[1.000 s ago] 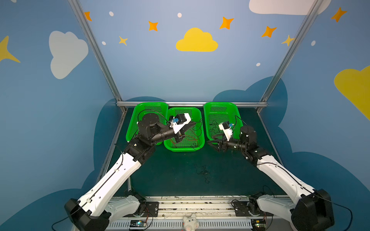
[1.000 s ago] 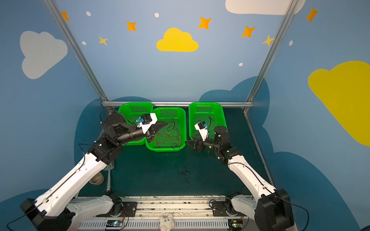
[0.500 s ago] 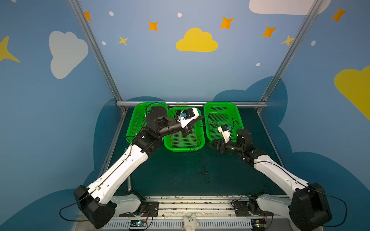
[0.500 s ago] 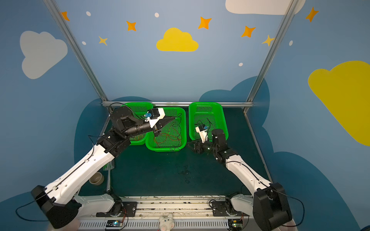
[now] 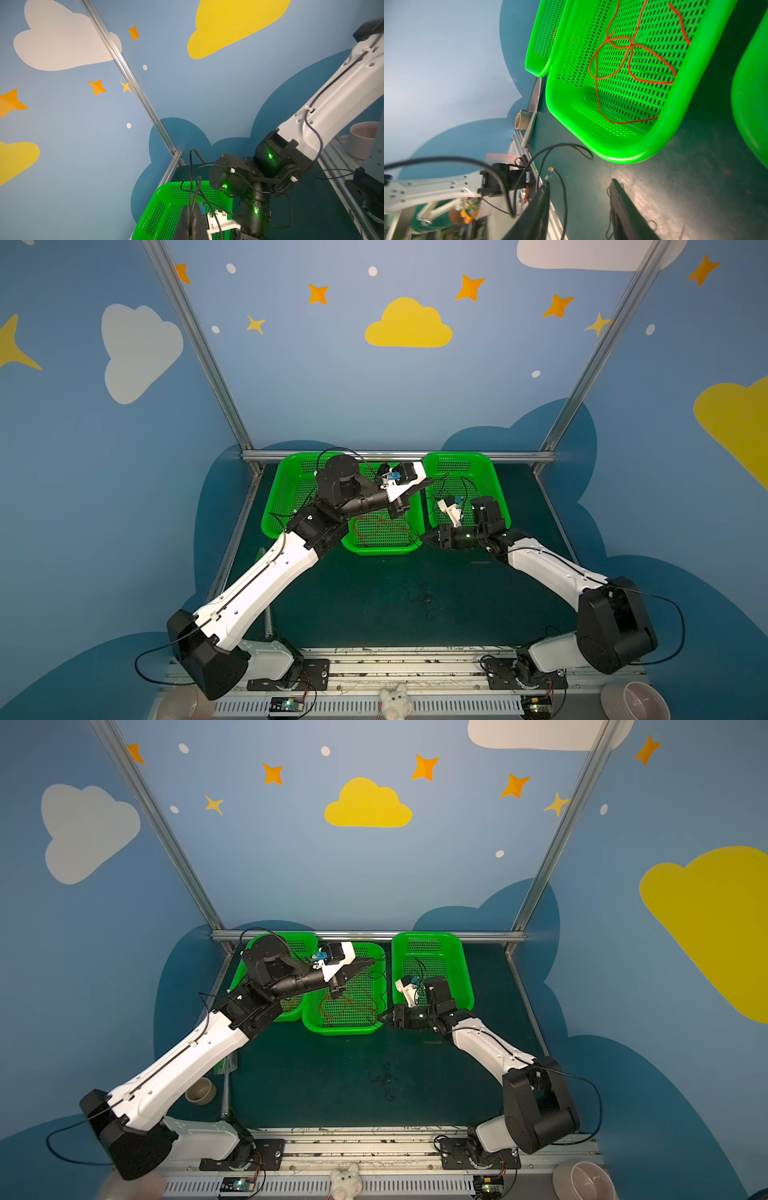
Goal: Untangle and sort cables by color
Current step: Place the cable into the container.
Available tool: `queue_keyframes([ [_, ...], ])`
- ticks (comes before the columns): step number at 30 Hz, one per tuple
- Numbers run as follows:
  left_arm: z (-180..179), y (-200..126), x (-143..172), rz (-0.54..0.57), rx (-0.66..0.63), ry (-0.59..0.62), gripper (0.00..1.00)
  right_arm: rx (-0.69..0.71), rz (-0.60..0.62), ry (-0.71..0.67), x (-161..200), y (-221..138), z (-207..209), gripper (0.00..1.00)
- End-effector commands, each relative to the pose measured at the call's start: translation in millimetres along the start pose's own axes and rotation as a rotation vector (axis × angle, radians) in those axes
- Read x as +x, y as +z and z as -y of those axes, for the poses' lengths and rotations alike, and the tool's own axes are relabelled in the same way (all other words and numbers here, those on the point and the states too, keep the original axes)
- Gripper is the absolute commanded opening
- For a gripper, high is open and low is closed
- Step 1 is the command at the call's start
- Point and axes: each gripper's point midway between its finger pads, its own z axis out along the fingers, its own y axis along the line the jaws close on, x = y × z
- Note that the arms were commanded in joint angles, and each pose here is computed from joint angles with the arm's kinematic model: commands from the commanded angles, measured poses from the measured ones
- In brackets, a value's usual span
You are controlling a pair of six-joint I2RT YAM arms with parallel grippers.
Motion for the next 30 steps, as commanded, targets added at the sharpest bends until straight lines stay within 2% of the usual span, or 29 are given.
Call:
queue_keyframes([
  [1,-6,3,-17,0.046,-0.015,0.039,0.03,-0.026,-0.054,0.05,8,3,-3,0.37],
  [8,-15,12,-20,0.056,-0.029,0.051,0.03,-0.037,-0.058,0.04,5,3,-1,0.01],
  [12,-24,17,-20,0.037,-0.051,0.075,0.03,0.06,-0.031,0.091,-2,-10,27,0.0],
  [15,-43,19,-21,0.028,-0.084,0.082,0.03,0.187,0.044,0.17,-15,-41,64,0.0],
  [22,-109,29,0,0.02,-0.182,0.023,0.03,0.482,0.229,0.271,-40,-126,140,0.0],
  [30,-194,17,42,-0.001,-0.346,-0.057,0.03,0.694,0.364,0.364,-48,-199,193,0.0],
])
